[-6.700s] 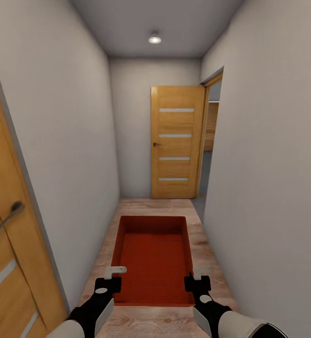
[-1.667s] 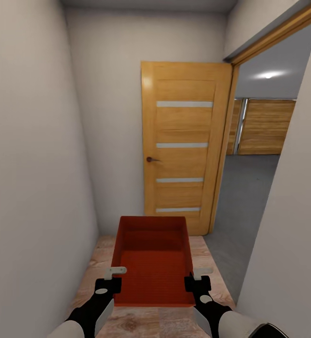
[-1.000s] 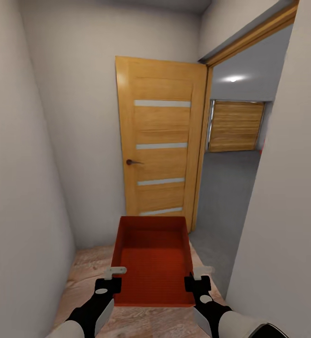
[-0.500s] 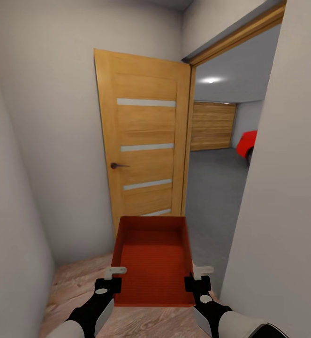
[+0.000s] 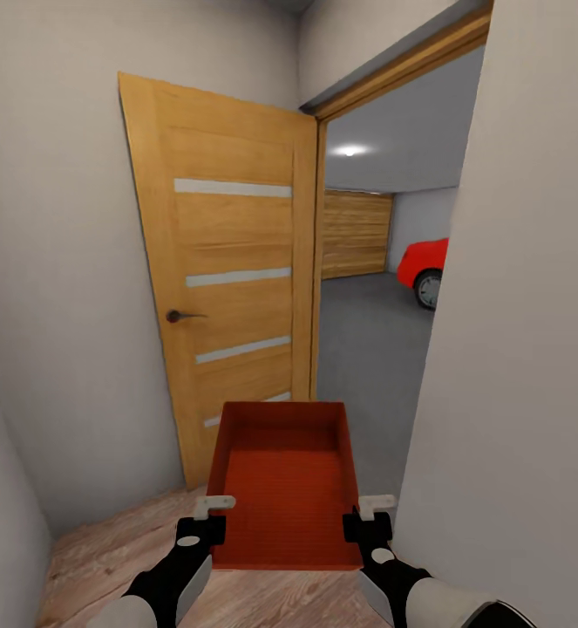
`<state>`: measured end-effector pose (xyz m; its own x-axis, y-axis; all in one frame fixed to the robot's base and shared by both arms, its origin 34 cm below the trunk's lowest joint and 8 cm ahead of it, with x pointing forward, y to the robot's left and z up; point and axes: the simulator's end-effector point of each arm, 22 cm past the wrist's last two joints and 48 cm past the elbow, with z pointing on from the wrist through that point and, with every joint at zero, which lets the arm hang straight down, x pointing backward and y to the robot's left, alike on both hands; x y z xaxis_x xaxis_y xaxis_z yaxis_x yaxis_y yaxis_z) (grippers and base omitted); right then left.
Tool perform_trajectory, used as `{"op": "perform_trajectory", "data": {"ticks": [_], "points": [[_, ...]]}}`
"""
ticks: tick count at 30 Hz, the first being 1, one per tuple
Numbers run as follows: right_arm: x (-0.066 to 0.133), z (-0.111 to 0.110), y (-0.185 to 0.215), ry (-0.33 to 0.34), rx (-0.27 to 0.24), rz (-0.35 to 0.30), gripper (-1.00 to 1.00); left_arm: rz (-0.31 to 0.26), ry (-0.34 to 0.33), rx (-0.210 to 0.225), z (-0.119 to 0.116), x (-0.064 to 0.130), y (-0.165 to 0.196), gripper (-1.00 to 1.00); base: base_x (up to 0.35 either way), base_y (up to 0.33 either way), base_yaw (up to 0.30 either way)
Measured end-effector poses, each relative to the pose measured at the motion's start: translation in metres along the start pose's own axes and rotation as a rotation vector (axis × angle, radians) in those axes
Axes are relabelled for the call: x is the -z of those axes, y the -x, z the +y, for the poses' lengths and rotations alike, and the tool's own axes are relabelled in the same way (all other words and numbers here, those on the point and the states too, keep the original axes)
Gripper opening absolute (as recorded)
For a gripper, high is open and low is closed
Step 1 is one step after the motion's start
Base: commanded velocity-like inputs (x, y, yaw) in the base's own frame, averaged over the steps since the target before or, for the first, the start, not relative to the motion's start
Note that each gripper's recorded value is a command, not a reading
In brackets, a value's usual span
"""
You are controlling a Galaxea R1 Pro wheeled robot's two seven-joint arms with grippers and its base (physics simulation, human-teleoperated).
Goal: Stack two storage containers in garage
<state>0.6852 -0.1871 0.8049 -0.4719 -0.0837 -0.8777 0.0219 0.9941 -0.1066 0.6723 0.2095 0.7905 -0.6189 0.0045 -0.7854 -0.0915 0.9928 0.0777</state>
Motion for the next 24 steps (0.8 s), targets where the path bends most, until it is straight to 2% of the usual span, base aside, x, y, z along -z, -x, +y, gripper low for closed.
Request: {"op": "perform_trajectory", "data": {"ticks": [9, 24], "points": [[0.0001, 0.0, 0.0, 0.0, 0.0, 0.0, -1.0, 0.0, 0.0, 0.0, 0.0, 0.0001, 0.0001, -1.0, 0.211, 0.221, -0.276], [-0.0003, -0.0006, 0.0001, 0.003, -0.003, 0.0, -1.0, -0.002, -0.002, 0.001, -0.0006, 0.0002, 0.0008, -1.0, 0.222, 0.233, -0.015]]}}
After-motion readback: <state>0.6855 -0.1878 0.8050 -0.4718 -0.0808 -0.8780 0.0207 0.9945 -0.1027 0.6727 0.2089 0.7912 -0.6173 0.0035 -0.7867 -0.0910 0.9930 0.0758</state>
